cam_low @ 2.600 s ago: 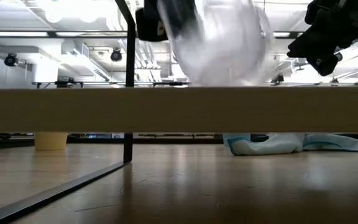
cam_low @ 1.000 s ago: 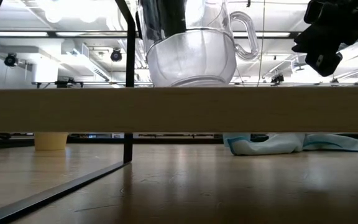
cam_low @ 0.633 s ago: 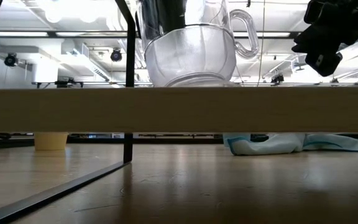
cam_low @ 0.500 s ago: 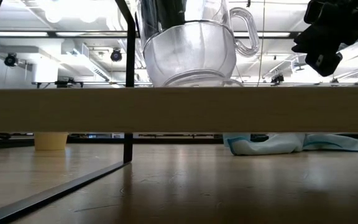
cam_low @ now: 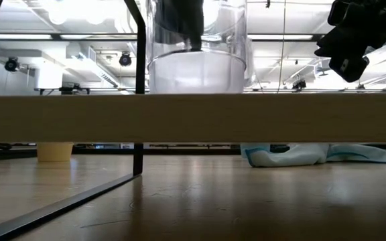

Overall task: Stack small to large cups/mugs on shelf
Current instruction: Put the transparent cup on the shelf, then put the blue cup on the shelf

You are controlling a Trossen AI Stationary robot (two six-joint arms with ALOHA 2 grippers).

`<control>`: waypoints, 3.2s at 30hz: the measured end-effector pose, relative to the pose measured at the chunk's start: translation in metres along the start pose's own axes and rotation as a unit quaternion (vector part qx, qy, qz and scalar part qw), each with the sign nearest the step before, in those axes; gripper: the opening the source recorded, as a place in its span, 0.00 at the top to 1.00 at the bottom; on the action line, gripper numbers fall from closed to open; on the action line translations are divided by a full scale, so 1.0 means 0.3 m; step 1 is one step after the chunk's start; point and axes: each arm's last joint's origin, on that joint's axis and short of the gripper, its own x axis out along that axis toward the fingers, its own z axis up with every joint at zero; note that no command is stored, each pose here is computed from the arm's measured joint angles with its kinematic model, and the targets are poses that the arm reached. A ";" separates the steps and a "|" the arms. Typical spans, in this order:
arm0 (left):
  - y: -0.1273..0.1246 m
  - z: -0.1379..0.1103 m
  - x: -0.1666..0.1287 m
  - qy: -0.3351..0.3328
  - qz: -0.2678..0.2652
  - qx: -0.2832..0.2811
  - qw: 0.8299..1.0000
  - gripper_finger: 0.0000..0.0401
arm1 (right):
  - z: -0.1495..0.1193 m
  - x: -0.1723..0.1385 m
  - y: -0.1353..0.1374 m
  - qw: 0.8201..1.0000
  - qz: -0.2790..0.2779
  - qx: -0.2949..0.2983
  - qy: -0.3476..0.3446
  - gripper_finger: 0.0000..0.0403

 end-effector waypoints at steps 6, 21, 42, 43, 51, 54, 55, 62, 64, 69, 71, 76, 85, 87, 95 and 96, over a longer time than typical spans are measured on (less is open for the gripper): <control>0.002 0.003 0.001 -0.005 0.004 0.001 1.000 0.82 | 0.000 0.000 0.000 1.000 0.000 0.000 0.000 0.83; -0.003 0.030 -0.042 -0.016 -0.026 -0.002 1.000 0.82 | 0.000 0.000 0.000 1.000 0.000 0.001 0.000 0.83; 0.168 0.072 -0.312 -0.006 0.108 -0.079 0.991 0.82 | 0.002 0.000 0.000 1.000 -0.002 0.027 -0.005 0.83; 0.187 0.067 -0.329 0.001 0.118 -0.095 0.988 0.82 | 0.002 0.000 0.000 1.000 -0.002 0.028 -0.005 0.83; 0.351 0.034 -0.433 0.021 0.125 -0.261 0.957 0.82 | 0.003 0.000 0.001 0.999 -0.002 0.033 -0.006 0.83; 0.400 0.011 -0.466 0.015 0.143 -0.268 0.953 0.82 | 0.003 0.000 0.001 0.999 -0.001 0.040 -0.007 0.83; 0.416 0.007 -0.468 0.011 0.152 -0.262 0.953 0.82 | 0.003 0.000 0.001 0.999 -0.002 0.040 -0.006 0.83; 0.507 -0.009 -0.467 0.031 0.181 -0.216 0.959 0.82 | 0.013 -0.001 -0.012 0.996 -0.068 0.002 -0.056 0.83; 0.522 -0.010 -0.460 0.038 0.183 -0.203 0.961 0.82 | 0.019 -0.002 -0.018 0.991 -0.105 -0.025 -0.080 0.83; 0.550 -0.011 -0.451 0.051 0.186 -0.182 0.964 0.82 | 0.071 -0.017 0.009 0.974 -0.131 -0.151 -0.109 0.83; 0.556 -0.011 -0.453 0.051 0.187 -0.183 0.964 0.82 | 0.114 -0.029 0.032 0.959 -0.150 -0.210 -0.116 0.83; 0.563 -0.011 -0.457 0.049 0.187 -0.184 0.964 0.82 | 0.231 -0.030 0.072 0.910 -0.273 -0.290 -0.118 0.83; 0.560 -0.014 -0.458 0.057 0.181 -0.168 0.967 0.82 | 0.385 0.007 0.066 0.912 -0.353 -0.209 0.001 0.83; 0.558 -0.015 -0.459 0.058 0.174 -0.165 0.969 0.82 | 0.424 0.021 0.069 0.926 -0.314 -0.207 0.035 0.83; 0.545 -0.018 -0.474 0.055 0.156 -0.160 0.973 0.82 | 0.543 0.119 0.010 0.931 -0.294 -0.161 0.143 0.83; 0.542 -0.020 -0.479 0.053 0.155 -0.159 0.974 0.82 | 0.552 0.131 -0.007 0.926 -0.305 -0.156 0.160 0.83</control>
